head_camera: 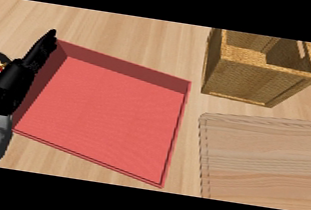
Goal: Pick the cupcake from the cutting board and place it in the basket
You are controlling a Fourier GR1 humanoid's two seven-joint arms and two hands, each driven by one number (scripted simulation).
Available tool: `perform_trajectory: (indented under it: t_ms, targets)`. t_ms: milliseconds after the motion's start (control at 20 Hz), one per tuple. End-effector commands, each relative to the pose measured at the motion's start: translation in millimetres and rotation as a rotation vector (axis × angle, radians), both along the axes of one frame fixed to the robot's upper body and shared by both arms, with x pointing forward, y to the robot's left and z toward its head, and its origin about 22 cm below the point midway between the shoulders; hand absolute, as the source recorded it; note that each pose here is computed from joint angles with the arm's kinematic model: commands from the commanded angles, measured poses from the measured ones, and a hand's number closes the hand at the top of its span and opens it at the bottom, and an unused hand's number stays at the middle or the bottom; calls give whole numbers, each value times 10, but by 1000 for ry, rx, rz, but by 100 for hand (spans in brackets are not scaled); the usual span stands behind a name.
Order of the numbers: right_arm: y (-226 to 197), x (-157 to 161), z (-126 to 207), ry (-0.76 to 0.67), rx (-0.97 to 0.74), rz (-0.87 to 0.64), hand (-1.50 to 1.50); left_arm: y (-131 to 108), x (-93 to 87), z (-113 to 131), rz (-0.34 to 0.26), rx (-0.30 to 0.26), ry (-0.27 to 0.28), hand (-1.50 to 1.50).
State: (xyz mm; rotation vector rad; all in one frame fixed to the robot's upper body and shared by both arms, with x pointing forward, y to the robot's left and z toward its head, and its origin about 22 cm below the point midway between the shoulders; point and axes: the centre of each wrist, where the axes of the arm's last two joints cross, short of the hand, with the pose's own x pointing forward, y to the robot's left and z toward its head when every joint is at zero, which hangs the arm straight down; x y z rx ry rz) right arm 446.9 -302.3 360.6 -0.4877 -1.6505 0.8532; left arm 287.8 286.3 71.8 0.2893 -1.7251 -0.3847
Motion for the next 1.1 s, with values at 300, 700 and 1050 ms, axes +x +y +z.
perform_trajectory:
  t_ms: [300, 700, 1050]
  targets:
    - [403, 96, -240, 118, -313, -50, 150, 197, 61, -21, 8, -13, 18, 0]
    - [221, 67, -305, 126, -499, -51, 150, 38, -37, 139, -16, 3, -4, 0]
    - [282, 123, -285, 221, -352, 54, -150, 113, 24, 20, -3, -5, -10, 0]
